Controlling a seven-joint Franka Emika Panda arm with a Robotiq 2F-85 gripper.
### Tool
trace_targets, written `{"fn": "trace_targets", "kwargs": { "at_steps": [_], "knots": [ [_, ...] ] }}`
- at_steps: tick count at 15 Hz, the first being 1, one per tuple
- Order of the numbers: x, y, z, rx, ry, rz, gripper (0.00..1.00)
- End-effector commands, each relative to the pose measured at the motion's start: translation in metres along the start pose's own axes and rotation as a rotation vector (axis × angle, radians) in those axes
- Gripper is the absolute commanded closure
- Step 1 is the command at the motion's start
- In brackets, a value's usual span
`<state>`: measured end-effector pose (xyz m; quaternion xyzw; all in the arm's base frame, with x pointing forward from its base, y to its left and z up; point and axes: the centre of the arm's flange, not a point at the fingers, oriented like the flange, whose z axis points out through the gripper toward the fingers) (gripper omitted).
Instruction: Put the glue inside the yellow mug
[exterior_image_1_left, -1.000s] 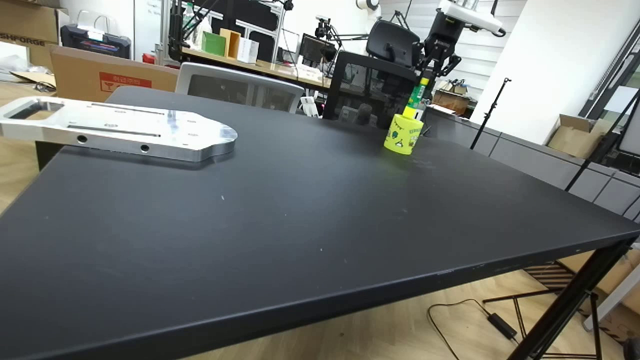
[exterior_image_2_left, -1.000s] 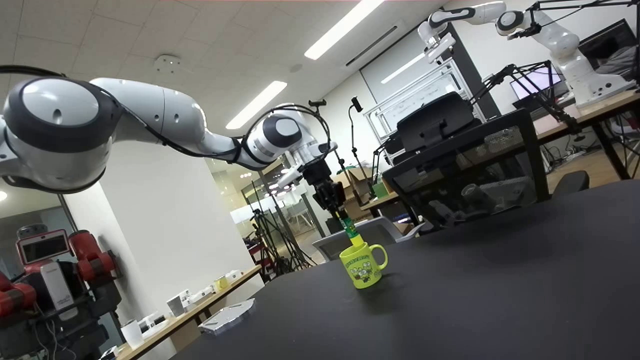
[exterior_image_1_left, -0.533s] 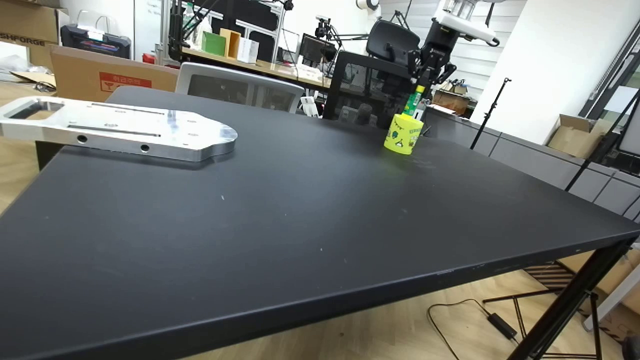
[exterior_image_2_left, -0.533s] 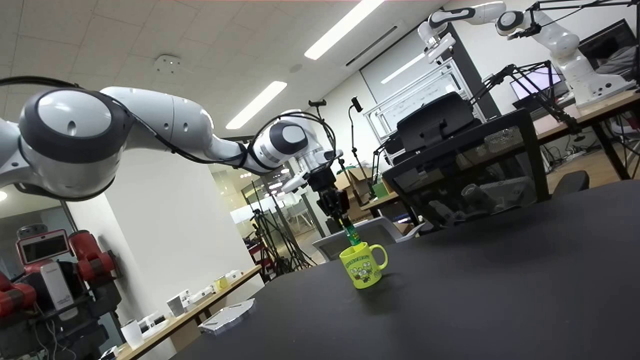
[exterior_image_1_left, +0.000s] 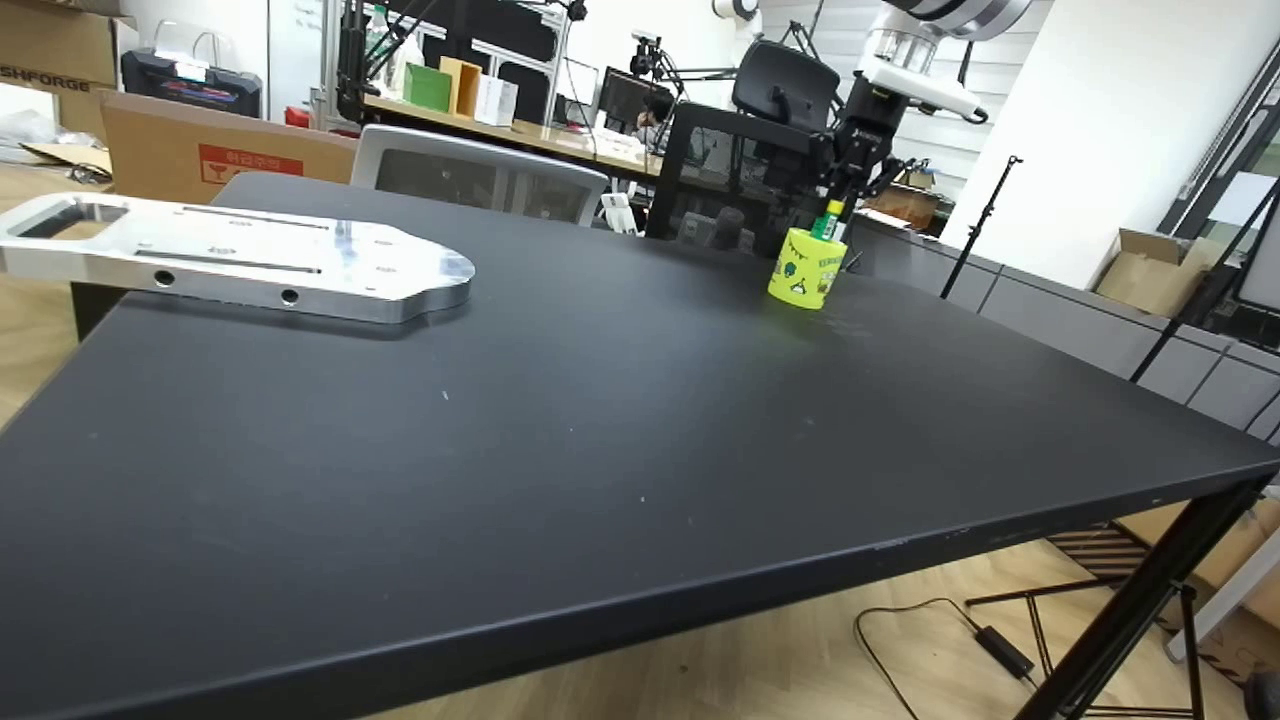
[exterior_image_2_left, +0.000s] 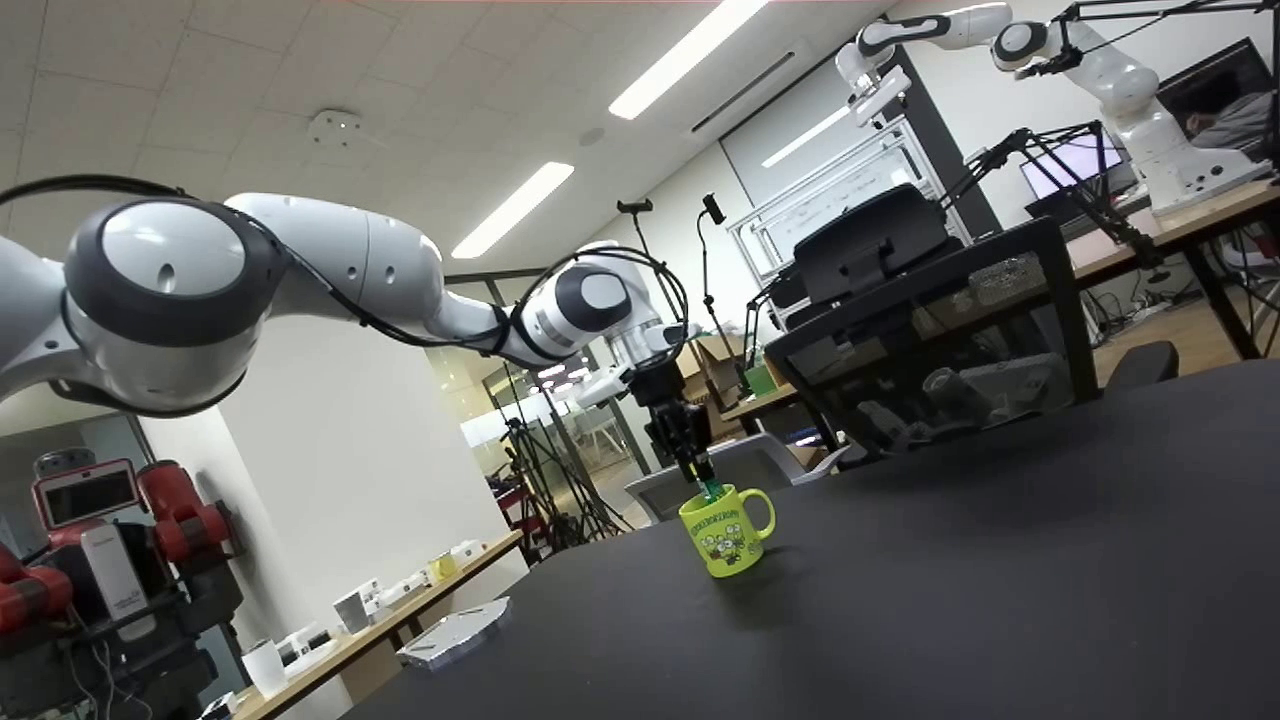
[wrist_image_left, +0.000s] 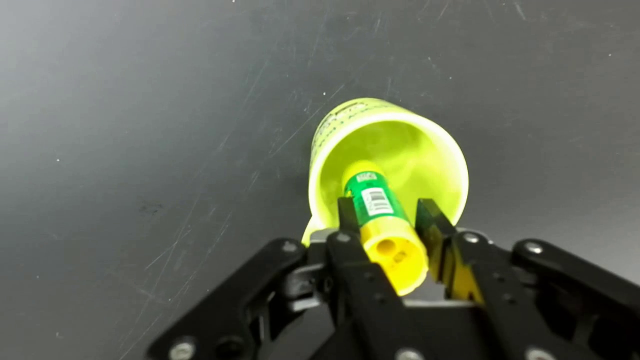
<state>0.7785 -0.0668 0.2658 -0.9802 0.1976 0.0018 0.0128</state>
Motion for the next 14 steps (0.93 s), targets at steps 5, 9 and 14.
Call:
{"fn": "trace_targets", "kwargs": {
  "at_steps": [5,9,14],
  "knots": [
    [0.012,-0.003,-0.017,0.029,0.017,0.0,0.35],
    [0.009,-0.002,-0.043,0.049,0.056,-0.005,0.08],
    [0.007,-0.004,-0.041,0.024,0.067,-0.009,0.0]
  ]
}}
